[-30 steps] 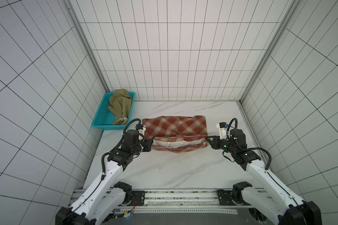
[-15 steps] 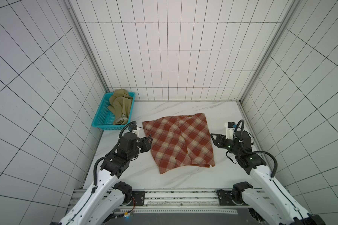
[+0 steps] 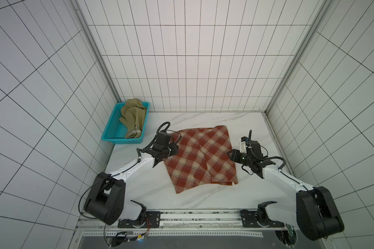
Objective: Fold and stack skirts
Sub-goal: Flatten out the skirt at the center of the table, then rotate the skirt at the center of the table.
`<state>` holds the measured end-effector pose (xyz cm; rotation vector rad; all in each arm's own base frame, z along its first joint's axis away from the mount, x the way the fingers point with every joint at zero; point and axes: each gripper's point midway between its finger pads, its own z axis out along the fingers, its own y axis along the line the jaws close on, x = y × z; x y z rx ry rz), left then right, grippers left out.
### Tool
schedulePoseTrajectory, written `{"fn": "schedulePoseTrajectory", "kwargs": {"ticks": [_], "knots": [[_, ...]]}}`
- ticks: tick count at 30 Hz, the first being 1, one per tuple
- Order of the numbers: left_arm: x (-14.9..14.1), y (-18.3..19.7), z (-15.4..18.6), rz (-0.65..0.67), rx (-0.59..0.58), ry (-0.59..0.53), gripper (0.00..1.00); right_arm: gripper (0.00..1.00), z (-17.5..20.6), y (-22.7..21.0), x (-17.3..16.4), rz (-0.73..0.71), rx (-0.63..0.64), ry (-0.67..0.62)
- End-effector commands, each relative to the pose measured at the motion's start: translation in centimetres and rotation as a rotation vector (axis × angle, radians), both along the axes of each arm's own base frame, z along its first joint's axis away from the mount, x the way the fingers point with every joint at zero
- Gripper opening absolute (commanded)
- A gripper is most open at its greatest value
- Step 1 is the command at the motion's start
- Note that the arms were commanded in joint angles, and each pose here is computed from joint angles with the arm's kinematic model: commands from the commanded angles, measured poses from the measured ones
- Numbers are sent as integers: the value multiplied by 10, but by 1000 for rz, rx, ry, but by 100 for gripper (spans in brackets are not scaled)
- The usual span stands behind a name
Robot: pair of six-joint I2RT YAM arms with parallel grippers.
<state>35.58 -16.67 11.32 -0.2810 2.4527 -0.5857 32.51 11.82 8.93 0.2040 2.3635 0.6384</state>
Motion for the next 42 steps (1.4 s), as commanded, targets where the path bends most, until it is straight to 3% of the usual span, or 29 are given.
{"fn": "schedulePoseTrajectory", "kwargs": {"ticks": [1, 5, 15, 20, 27, 32, 34, 38, 42], "knots": [[27, -14, 12, -4, -37, -59, 46, 37, 10, 0, 26, -41, 5, -40], [38, -8, -2, 16, -4, -45, 46, 26, -11, 2, 35, -52, -1, 24], [48, -7, -8, 39, -60, -48, 45, 15, -46, -16, 57, -129, -81, 98], [39, -19, -8, 3, -77, -18, 46, 15, -49, -37, 95, -152, -48, 113], [21, -48, -2, -115, 22, -17, 46, 16, -46, -50, 163, -142, -35, 74], [2, -74, -11, -192, 86, -12, 46, 20, -11, -53, 197, -115, -38, -7], [-4, -85, -15, -226, 106, -12, 46, 20, 15, -53, 192, -114, -39, -58], [-14, -83, -27, -215, 127, 31, 46, 32, 62, -47, 163, -97, -28, -145], [-14, -77, -31, -222, 103, 61, 46, 35, 70, -34, 113, -70, -11, -148]]}}
